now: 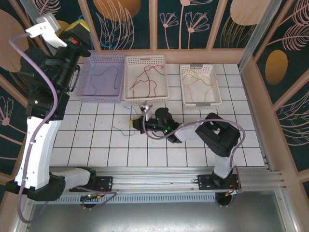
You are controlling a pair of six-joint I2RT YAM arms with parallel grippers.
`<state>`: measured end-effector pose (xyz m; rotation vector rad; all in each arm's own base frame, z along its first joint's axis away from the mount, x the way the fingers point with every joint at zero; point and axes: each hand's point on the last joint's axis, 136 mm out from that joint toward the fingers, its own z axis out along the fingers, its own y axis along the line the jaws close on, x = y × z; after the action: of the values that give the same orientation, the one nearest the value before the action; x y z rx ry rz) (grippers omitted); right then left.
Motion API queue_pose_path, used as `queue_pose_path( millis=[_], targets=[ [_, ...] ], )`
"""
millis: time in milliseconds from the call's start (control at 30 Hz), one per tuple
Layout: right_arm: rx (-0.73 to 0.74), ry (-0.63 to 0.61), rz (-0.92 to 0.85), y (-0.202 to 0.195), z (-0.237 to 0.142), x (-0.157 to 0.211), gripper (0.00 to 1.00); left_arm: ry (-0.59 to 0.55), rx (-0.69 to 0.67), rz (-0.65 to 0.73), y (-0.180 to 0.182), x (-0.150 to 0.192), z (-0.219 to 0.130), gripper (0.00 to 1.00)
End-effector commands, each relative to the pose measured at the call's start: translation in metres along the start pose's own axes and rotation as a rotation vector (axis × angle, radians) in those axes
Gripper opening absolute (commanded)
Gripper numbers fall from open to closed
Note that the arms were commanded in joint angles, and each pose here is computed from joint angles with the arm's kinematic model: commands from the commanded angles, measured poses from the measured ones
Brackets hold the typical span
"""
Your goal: Untangle the cables
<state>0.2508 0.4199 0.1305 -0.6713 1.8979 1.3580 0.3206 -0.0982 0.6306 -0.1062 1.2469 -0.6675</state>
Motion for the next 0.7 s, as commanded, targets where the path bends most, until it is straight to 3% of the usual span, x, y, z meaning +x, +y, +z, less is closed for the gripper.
queue_pose_path(
  millis=[0, 100, 300, 667],
  targets=[
    [0.009, -0.055, -0.025, 0.008, -0.024, -0.009, 0.00, -0.014, -0.079, 0.095, 0.012, -0.005, 0.003, 0.00],
    [0.002, -0.068, -0.039, 0.020, -0.040, -0.013, 0.00, 0.007, -0.098, 0.113, 0.021, 0.007, 0.011, 0.00],
    [-0.013, -0.142, -0.158, 0.067, -0.072, -0.059, 0.00, 0.047, -0.145, 0.146, 0.052, 0.048, 0.025, 0.00],
    [-0.055, -0.292, -0.355, 0.157, -0.144, -0.139, 0.00, 0.102, -0.266, 0.113, 0.140, 0.106, 0.048, 0.00]
  ],
)
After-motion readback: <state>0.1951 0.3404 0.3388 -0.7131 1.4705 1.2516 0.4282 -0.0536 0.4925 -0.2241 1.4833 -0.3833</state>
